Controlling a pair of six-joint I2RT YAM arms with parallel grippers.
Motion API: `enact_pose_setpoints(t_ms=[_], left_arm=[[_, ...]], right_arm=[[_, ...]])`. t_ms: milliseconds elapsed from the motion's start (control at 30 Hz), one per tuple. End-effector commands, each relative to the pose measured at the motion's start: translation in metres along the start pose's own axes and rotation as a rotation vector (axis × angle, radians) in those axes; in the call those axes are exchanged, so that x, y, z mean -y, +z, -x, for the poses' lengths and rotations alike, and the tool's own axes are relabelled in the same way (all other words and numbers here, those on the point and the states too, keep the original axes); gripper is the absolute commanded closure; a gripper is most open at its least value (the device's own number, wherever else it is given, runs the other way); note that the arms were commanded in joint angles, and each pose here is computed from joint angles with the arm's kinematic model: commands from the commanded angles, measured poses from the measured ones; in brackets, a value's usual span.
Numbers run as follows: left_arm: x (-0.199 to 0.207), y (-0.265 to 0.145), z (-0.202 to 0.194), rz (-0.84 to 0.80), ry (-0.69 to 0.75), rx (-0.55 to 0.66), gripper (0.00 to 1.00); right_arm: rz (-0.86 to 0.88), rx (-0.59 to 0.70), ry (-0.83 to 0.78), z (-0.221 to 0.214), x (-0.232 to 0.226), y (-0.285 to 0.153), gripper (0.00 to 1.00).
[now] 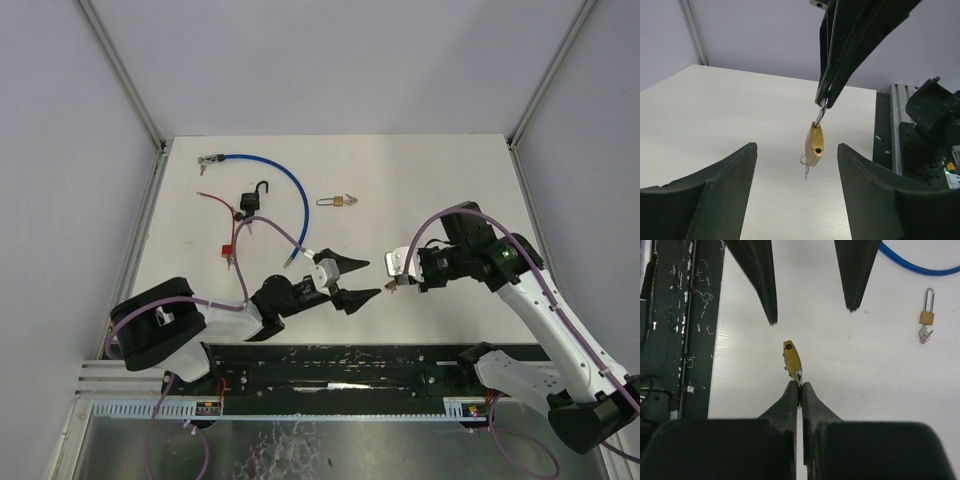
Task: Lock with the key
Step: Lock the lock.
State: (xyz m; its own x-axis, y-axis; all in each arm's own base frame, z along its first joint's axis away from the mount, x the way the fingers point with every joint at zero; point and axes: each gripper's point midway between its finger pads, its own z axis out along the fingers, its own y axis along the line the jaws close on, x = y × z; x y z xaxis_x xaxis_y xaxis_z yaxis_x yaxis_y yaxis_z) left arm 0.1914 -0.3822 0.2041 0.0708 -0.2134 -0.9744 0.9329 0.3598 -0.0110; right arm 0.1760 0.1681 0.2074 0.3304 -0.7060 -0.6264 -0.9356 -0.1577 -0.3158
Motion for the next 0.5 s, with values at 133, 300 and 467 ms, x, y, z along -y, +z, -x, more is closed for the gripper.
enact_pose_setpoints(t_ms=[133, 300, 467], left_arm=[[0.013, -0.041, 0.035, -0.117, 0.0, 0.125, 0.32], [0.01, -0.041, 0.026, -0.147, 0.052, 0.061, 0.29], [0.017, -0.026, 0.031, -0.216, 0.093, 0.072, 0.28]], right_arm=[[-0.01, 0.285, -0.057, 0.033, -0.02, -0.011, 1.0], [0.024, 0.344, -0.13, 0.044, -0.025, -0.014, 1.0], [0.082, 0.448, -0.172, 0.065, -0.022, -0.017, 1.0]])
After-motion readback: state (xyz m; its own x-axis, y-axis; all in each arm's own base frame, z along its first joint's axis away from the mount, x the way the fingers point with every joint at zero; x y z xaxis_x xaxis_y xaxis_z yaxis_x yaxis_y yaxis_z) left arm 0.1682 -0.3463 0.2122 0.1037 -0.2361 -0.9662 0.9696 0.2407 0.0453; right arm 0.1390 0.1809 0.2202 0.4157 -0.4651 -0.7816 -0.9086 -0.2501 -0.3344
